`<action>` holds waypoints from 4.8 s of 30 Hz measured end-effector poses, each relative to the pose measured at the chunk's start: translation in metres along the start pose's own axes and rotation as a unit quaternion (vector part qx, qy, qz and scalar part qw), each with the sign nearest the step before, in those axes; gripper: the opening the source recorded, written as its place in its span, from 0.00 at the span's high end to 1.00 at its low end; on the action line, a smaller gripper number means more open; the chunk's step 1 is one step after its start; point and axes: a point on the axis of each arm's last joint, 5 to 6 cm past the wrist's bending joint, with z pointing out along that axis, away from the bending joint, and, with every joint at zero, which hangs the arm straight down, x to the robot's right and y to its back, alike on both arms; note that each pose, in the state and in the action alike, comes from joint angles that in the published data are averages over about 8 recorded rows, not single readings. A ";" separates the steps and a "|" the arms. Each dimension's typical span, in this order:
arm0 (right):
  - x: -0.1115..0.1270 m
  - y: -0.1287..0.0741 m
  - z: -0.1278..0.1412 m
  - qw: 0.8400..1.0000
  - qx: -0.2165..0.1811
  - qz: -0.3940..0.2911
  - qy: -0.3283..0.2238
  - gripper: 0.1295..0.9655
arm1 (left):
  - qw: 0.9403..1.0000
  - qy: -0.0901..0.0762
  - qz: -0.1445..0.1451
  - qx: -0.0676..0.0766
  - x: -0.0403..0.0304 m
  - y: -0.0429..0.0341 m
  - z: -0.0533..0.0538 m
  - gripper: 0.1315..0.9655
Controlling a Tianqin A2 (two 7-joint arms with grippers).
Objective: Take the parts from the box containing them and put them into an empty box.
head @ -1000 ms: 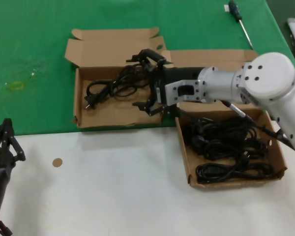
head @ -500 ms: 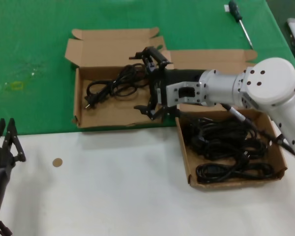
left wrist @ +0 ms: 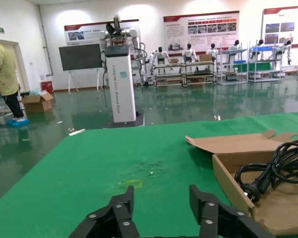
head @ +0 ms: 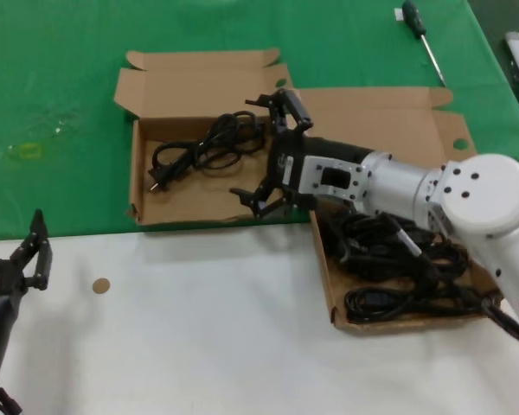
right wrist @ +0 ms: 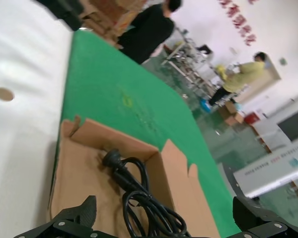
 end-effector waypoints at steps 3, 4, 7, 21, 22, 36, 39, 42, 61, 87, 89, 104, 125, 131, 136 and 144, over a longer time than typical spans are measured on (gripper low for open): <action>-0.008 0.001 -0.005 0.999 -0.002 0.028 0.016 0.00 | 1.000 0.000 0.000 0.000 0.0000 0.0000 0.000 0.70; -0.011 0.002 -0.006 0.999 -0.003 0.036 0.021 0.00 | 1.000 0.000 0.000 0.000 0.0000 0.0000 0.000 0.66; -0.019 0.003 -0.011 0.997 -0.005 0.063 0.037 0.00 | 1.000 0.000 0.000 0.000 0.0000 0.0000 0.000 0.57; -0.055 0.009 -0.039 0.976 -0.022 0.188 0.111 0.00 | 1.000 0.000 0.000 0.000 0.0000 0.0000 0.000 0.26; -0.057 0.009 -0.042 0.973 -0.023 0.197 0.116 0.00 | 1.000 0.000 0.000 0.000 0.0000 0.0000 0.000 0.23; -0.089 0.014 -0.078 0.930 -0.047 0.311 0.192 0.00 | 1.000 0.000 0.000 0.000 0.0000 0.0000 0.000 0.07; -0.096 0.015 -0.087 0.918 -0.053 0.334 0.208 0.00 | 1.000 0.000 0.000 0.000 0.0000 0.0000 0.000 0.04; -0.102 0.016 -0.096 0.905 -0.059 0.356 0.225 0.00 | 1.000 0.000 0.000 0.000 0.0000 0.0000 0.000 0.01; -0.131 0.017 -0.146 0.830 -0.091 0.455 0.310 0.00 | 1.000 0.000 0.000 0.000 0.0000 0.0000 0.000 0.00; -0.131 0.017 -0.147 0.829 -0.091 0.456 0.311 0.00 | 1.000 0.000 0.000 0.000 0.0000 0.0000 0.000 0.00; -0.131 0.017 -0.147 0.829 -0.091 0.456 0.311 0.00 | 1.000 0.000 0.000 0.000 0.0000 0.0000 0.000 0.00; -0.131 0.017 -0.147 0.829 -0.091 0.456 0.311 0.00 | 1.000 0.000 0.000 0.000 0.0000 0.0000 0.000 0.00; -0.131 0.017 -0.147 0.829 -0.091 0.456 0.311 0.00 | 1.000 0.000 0.000 0.000 0.0000 0.0000 0.000 0.00; -0.131 0.017 -0.147 0.829 -0.091 0.456 0.311 0.00 | 1.000 0.000 0.000 0.000 0.0000 0.0000 0.000 0.00; -0.131 0.017 -0.147 0.829 -0.091 0.456 0.311 0.00 | 1.000 0.000 0.000 0.000 0.0000 0.0000 0.000 0.00; -0.131 0.017 -0.147 0.829 -0.091 0.456 0.311 0.00 | 1.000 0.000 0.000 0.000 0.0000 0.0000 0.000 0.00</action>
